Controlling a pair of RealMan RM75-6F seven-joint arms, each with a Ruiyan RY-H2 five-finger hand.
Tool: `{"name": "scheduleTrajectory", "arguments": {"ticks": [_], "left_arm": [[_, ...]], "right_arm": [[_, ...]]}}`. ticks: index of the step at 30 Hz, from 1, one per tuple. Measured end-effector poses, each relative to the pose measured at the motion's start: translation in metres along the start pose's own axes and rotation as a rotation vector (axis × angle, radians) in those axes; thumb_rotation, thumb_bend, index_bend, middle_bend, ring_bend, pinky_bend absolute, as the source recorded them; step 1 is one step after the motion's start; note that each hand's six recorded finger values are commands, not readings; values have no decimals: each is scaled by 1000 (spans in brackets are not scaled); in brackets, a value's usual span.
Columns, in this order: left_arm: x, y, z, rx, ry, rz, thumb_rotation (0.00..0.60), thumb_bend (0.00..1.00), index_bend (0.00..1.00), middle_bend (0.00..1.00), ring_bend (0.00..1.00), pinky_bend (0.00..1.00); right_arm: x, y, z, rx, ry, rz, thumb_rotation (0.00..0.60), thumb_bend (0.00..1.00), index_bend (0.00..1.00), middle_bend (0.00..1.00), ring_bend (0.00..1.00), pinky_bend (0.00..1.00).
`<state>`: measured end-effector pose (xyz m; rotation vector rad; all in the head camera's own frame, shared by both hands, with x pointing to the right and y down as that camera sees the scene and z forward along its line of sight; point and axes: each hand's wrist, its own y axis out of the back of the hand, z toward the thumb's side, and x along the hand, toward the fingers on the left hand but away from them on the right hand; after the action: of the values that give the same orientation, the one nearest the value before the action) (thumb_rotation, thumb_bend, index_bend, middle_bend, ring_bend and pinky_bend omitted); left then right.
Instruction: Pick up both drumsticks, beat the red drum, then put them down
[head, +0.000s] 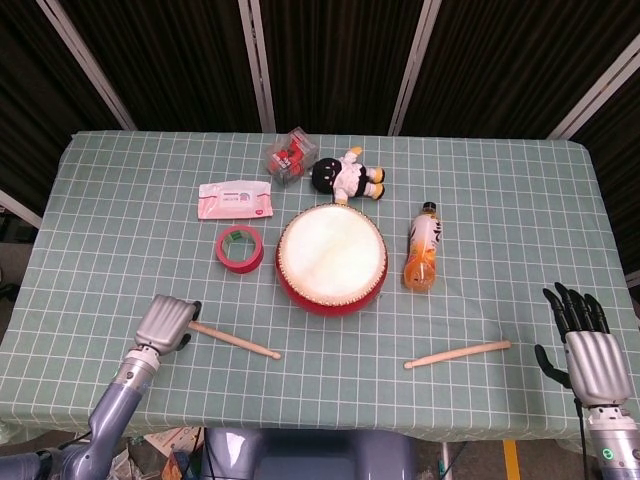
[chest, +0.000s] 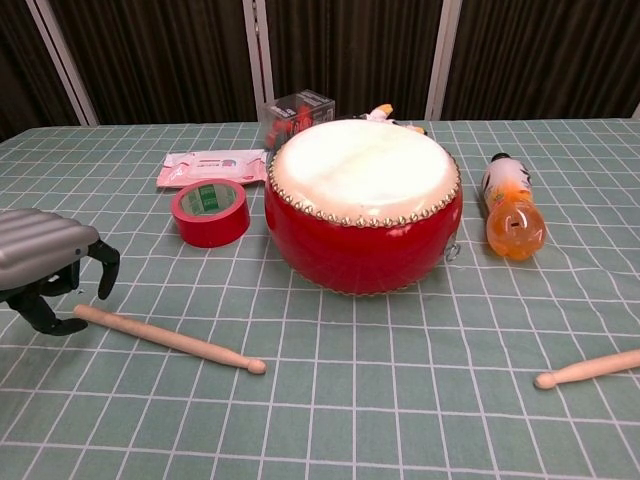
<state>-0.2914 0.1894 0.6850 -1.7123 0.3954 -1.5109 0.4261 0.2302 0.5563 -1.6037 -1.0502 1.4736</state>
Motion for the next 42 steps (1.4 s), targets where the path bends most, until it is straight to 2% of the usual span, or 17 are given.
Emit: {"name": "scheduleTrajectory", "arguments": {"ticks": [10, 19, 21, 24, 27, 33, 42], "left_arm": [[11, -8, 8, 21, 4, -15, 600, 242, 485, 1000, 1000, 1000], [17, -18, 18, 19, -2, -34, 600, 291, 492, 1000, 1000, 1000], [17, -21, 18, 23, -2, -38, 600, 331, 507, 1000, 1000, 1000], [18, -24, 18, 24, 2, -44, 600, 475, 616, 1000, 1000, 1000], [17, -24, 18, 8, 5, -42, 600, 550, 707, 1000, 1000, 1000], [13, -12, 16, -64, 10, 0, 600, 577, 750, 1000, 1000, 1000], [-9, 40, -11, -192, 25, 133, 600, 580, 755, 1000, 1000, 1000]], "right_arm": [[0, 1, 1, -8, 0, -3, 600, 418, 0, 0, 0, 0], [-1, 1, 1, -14, -2, -3, 600, 418, 0, 0, 0, 0], [0, 1, 1, -15, -2, 0, 600, 418, 0, 0, 0, 0], [0, 0, 1, -16, -2, 1, 600, 418, 0, 0, 0, 0], [0, 1, 0, -17, -2, 1, 600, 418, 0, 0, 0, 0], [0, 0, 0, -17, -7, 7, 600, 418, 0, 0, 0, 0], [-1, -3, 2, -6, -2, 27, 600, 418, 0, 0, 0, 16]]}}
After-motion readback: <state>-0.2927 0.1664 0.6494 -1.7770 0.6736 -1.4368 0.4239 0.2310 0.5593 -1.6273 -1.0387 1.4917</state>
